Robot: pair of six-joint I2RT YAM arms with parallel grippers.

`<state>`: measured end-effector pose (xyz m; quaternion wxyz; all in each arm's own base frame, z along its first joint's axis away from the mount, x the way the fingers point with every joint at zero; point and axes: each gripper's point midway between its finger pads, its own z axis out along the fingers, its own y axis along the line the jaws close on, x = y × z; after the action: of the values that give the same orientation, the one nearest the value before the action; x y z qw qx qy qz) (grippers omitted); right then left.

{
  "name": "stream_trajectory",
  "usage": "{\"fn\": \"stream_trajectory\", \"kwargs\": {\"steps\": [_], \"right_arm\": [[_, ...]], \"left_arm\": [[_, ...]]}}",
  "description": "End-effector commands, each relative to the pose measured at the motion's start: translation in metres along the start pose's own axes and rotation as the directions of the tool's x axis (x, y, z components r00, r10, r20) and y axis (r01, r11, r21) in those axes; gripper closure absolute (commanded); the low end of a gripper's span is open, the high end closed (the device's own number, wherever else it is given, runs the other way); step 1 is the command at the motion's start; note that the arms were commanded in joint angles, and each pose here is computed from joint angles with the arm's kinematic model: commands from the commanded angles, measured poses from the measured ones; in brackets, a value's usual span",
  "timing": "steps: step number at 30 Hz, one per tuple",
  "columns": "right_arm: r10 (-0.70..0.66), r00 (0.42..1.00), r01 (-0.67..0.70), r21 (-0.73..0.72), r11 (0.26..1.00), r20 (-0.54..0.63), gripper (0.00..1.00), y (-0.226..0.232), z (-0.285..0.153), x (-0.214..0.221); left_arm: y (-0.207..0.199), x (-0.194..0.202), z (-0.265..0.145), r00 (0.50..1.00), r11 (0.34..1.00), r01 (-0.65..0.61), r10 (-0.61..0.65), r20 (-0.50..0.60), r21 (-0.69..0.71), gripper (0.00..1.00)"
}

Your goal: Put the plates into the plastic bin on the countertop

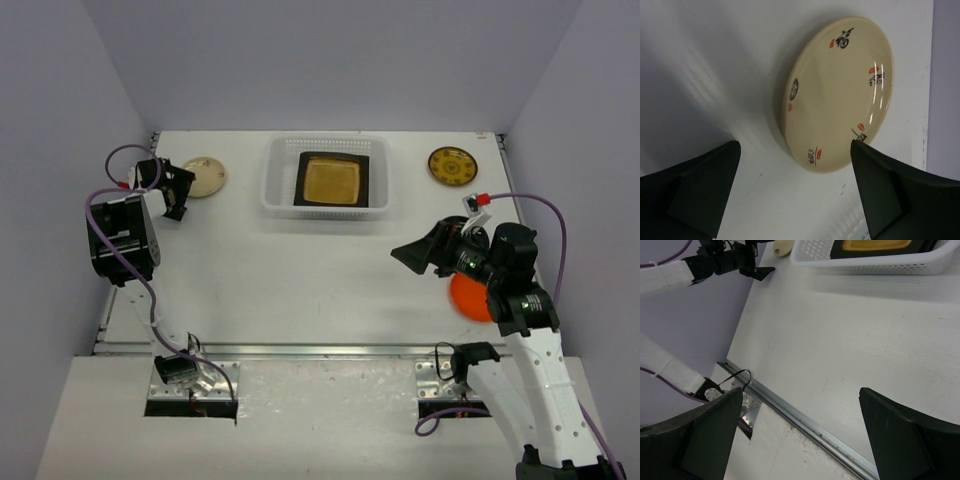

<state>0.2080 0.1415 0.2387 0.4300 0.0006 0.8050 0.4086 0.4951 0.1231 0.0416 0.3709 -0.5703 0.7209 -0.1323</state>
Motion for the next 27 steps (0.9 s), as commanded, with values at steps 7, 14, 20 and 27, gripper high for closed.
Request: {"fn": "stream_trajectory", "kwargs": {"steps": [7, 14, 20, 27], "right_arm": [[-0.027, 0.999, 0.026, 0.021, 0.999, 0.046, 0.01, -0.009, 0.009, -0.012], [-0.040, 0.998, 0.038, 0.054, 0.998, 0.049, 0.01, -0.018, 0.013, -0.013], [-0.055, 0.997, 0.051, 0.067, 0.996, 0.054, 0.01, -0.021, 0.013, -0.015], [-0.065, 0.996, 0.061, 0.068, 0.996, 0.060, 0.01, -0.021, 0.012, -0.015]], "left_arm": [[0.005, -0.003, 0.040, 1.000, 1.000, -0.013, 0.013, 0.007, -0.025, 0.27], [0.020, 0.009, 0.056, 0.999, 0.998, -0.033, 0.032, -0.025, -0.045, 0.50], [0.022, 0.007, 0.056, 0.999, 0.998, -0.042, 0.042, -0.010, -0.049, 0.89], [0.009, 0.004, 0.039, 1.000, 1.000, -0.025, 0.025, 0.005, 0.014, 1.00]]}}
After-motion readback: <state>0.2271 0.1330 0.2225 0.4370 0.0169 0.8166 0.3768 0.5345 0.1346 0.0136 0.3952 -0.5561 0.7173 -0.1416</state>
